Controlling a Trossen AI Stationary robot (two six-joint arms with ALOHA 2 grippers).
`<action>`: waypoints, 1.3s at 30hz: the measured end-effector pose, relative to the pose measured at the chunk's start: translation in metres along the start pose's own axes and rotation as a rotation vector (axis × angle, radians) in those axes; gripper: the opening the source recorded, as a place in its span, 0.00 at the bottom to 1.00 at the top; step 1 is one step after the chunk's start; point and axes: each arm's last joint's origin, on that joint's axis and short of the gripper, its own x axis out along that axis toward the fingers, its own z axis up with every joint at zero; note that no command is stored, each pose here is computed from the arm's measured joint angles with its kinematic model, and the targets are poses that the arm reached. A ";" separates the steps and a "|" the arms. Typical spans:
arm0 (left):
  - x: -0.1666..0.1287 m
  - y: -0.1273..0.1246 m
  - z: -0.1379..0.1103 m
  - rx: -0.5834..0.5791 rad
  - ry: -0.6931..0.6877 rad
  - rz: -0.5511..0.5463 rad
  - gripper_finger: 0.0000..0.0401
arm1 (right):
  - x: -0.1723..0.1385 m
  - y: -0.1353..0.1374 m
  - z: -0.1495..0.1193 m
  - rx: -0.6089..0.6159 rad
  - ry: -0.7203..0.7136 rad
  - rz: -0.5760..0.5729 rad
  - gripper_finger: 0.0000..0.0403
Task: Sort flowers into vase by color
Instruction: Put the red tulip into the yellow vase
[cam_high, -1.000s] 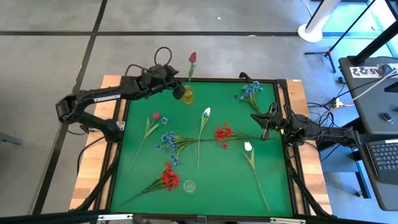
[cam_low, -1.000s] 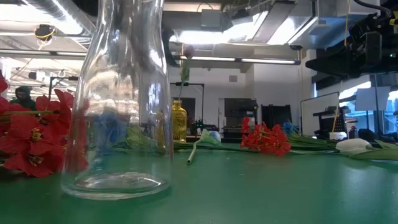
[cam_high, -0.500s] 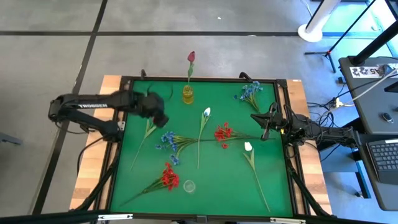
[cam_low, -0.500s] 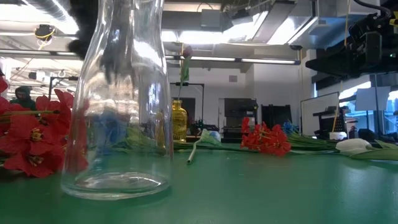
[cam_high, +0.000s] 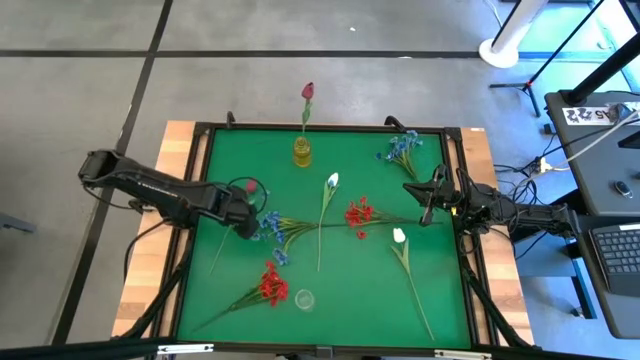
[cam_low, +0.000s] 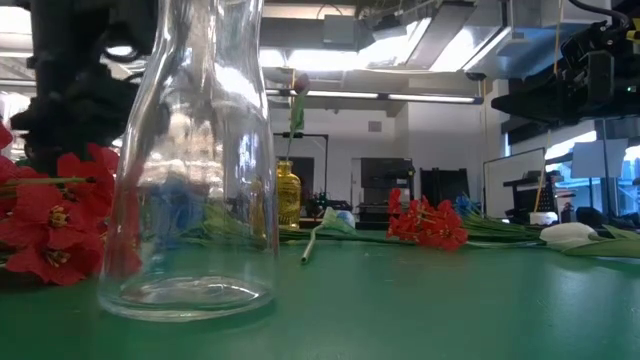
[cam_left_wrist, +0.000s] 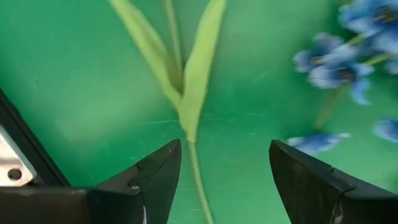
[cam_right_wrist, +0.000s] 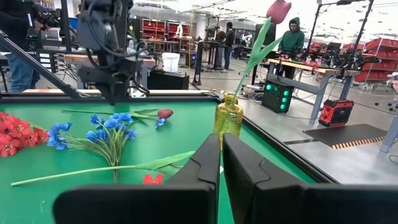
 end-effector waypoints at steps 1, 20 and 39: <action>0.002 0.002 -0.001 -0.009 0.003 0.010 0.59 | 0.000 0.000 0.000 0.000 0.000 0.000 0.05; 0.049 0.024 -0.007 -0.165 0.071 0.015 0.55 | 0.000 0.000 0.000 0.000 0.000 0.000 0.05; 0.049 0.027 0.014 -0.193 0.014 0.051 0.02 | 0.000 0.000 0.000 0.000 0.000 0.000 0.05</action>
